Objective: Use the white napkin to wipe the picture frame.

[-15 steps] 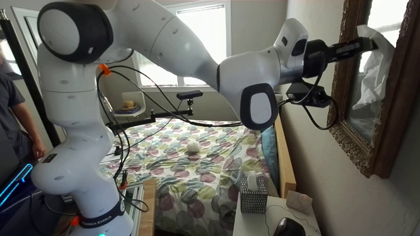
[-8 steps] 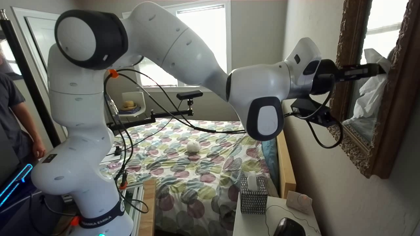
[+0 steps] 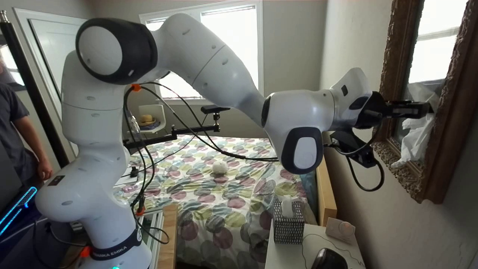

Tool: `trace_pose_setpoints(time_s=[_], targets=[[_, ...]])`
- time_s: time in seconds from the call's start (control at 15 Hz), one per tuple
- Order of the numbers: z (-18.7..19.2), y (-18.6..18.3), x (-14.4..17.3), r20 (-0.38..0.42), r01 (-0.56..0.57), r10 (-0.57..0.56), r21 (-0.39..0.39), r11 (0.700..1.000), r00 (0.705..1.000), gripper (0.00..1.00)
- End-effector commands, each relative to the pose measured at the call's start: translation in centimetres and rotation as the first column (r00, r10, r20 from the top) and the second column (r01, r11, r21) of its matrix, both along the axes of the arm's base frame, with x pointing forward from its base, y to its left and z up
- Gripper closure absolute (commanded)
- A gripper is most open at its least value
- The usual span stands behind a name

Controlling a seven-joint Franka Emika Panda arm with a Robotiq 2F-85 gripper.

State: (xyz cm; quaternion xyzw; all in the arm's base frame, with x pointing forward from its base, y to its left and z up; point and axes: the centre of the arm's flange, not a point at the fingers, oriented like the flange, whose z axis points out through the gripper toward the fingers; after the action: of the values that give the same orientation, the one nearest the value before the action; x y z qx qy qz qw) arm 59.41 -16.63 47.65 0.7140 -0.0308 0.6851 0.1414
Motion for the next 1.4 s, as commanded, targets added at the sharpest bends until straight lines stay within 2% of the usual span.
trace_pose_setpoints(time_s=[0.0,0.8,1.0,1.33], targets=[[-2.2,-0.2,0.1,-0.040,0.014,-0.012,0.065,0.998,0.999,1.00],[-9.9,1.3,0.0,-0.202,0.028,0.013,0.200,0.979,0.979,1.00],[-9.8,1.0,-0.2,-0.212,0.041,0.001,0.194,0.980,0.977,1.00],[-8.0,-0.6,-0.9,-0.180,0.074,-0.042,0.173,0.982,0.983,1.00]])
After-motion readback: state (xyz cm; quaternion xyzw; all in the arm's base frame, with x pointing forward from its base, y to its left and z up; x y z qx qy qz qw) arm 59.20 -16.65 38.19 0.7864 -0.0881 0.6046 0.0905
